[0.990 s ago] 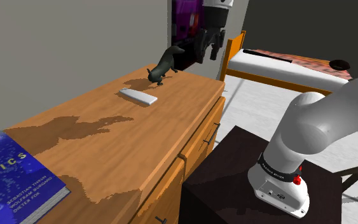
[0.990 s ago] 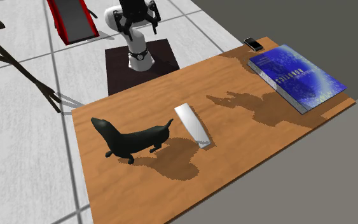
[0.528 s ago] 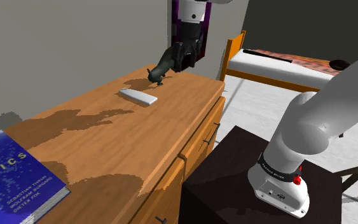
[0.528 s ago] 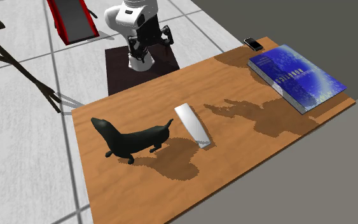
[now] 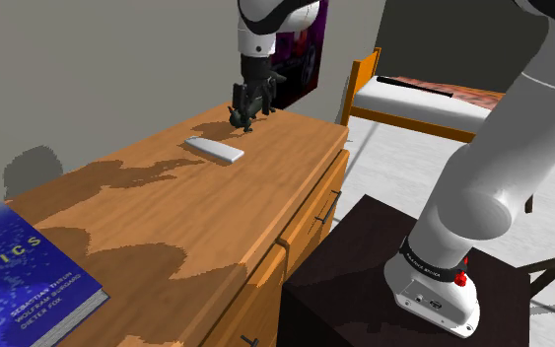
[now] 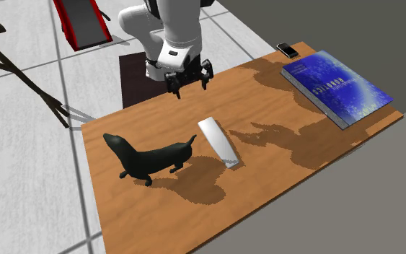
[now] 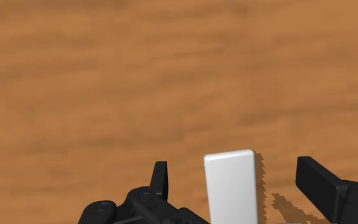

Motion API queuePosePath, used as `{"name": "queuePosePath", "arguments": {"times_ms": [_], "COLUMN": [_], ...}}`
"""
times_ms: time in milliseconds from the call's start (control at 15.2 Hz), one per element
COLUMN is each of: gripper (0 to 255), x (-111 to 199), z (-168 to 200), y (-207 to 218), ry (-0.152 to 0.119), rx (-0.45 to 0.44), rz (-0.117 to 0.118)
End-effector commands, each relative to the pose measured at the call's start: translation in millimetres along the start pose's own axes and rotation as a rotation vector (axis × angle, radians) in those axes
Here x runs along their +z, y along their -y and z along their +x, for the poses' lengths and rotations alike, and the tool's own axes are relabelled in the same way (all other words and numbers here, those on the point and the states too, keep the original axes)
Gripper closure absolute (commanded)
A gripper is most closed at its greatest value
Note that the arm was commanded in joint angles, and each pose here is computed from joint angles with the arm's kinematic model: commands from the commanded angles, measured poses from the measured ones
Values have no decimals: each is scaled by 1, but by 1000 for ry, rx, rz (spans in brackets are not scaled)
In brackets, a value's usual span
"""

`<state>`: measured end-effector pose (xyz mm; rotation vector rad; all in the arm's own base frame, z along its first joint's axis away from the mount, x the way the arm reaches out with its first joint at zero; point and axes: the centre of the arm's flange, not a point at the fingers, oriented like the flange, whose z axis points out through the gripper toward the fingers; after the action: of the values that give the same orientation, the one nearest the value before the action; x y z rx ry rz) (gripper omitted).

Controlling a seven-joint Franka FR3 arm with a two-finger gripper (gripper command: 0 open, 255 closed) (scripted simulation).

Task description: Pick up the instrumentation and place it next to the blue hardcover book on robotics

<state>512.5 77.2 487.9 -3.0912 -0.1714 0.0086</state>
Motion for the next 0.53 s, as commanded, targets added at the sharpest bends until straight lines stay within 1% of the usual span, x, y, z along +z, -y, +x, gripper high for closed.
{"name": "queuePosePath", "arguments": {"times_ms": [0, 462], "gripper": [0, 0], "x": [14, 60], "z": [25, 103], "y": [7, 30], "ry": [0, 4], "rx": [-13, -59], "rz": [-7, -35]}}
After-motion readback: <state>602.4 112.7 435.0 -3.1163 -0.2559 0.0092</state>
